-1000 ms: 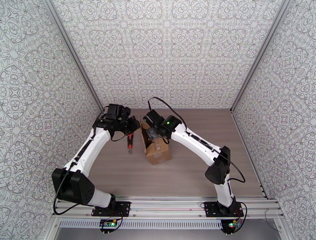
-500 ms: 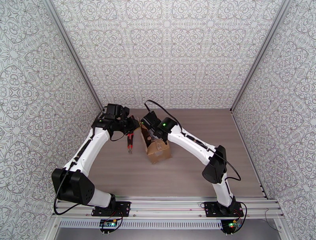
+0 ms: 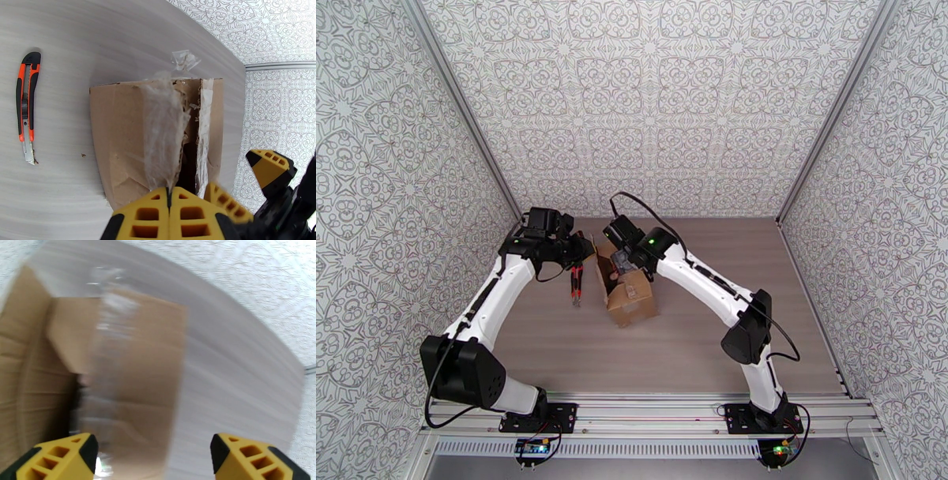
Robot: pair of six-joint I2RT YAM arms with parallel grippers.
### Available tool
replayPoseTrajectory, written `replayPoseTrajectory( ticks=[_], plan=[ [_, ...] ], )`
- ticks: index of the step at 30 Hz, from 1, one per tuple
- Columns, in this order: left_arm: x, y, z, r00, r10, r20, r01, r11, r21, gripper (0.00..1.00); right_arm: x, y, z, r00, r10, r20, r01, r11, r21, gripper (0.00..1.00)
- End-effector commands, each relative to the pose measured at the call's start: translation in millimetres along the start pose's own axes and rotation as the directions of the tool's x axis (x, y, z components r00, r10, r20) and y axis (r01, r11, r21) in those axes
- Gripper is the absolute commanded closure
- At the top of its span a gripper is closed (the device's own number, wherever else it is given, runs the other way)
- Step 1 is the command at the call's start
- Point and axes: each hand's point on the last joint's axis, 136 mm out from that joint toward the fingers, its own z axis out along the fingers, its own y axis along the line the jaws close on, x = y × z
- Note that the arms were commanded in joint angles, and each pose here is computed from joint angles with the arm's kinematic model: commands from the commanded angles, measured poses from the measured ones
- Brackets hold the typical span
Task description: Unpack the express box
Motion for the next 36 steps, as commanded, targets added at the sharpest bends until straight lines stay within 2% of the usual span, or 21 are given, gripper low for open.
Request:
replayPoseTrajectory(
  ticks=[1,2,7,12,21,27,31,36],
  plan=[
    [-6.0,-10.6,0.3,1.0,-0.006,0.004,0.006,0.998,0.06,1.0,-9.1,25.9,-11.8,1.0,0.006,0.021,-0.004,0.993,-0.116,0.13],
    [-6.0,-11.5,0.3,1.0,-0.008,0.004,0.008,0.998,0.064,1.0,-7.5,25.6,-8.8,1.0,-0.005,0.017,0.006,0.995,-0.1,0.02],
    [-7.0,-14.5,-0.9,1.0,-0.022,-0.002,0.022,0.995,0.092,1.0,2.0,6.5,8.6,0.998,-0.055,-0.013,0.055,0.995,0.078,0.01],
    [-9.3,-13.2,-4.3,0.999,-0.036,0.002,0.035,0.994,0.106,1.0,5.5,11.1,16.8,0.997,-0.08,-0.012,0.081,0.993,0.082,0.01],
    [-4.1,-7.3,-5.5,1.0,-0.021,-0.007,0.022,0.997,0.08,1.0,0.0,-17.9,9.5,0.993,-0.119,-0.01,0.117,0.957,0.264,0.01],
    [-0.4,-2.4,-8.8,1.0,-0.008,-0.009,0.009,0.998,0.064,1.0,2.4,-33.7,5.4,0.997,-0.071,-0.025,0.075,0.96,0.269,0.01],
    [1.5,2.3,-8.2,1.0,-0.001,-0.014,0.002,0.999,0.054,1.0,6.3,-40.9,3.2,0.998,0.065,-0.025,-0.06,0.985,0.161,0.03],
    [2.3,8.1,-6.9,1.0,0.003,-0.022,-0.003,0.999,0.041,1.0,8.7,-43.3,0.3,0.993,0.111,-0.03,-0.107,0.987,0.123,0.06]
  ],
)
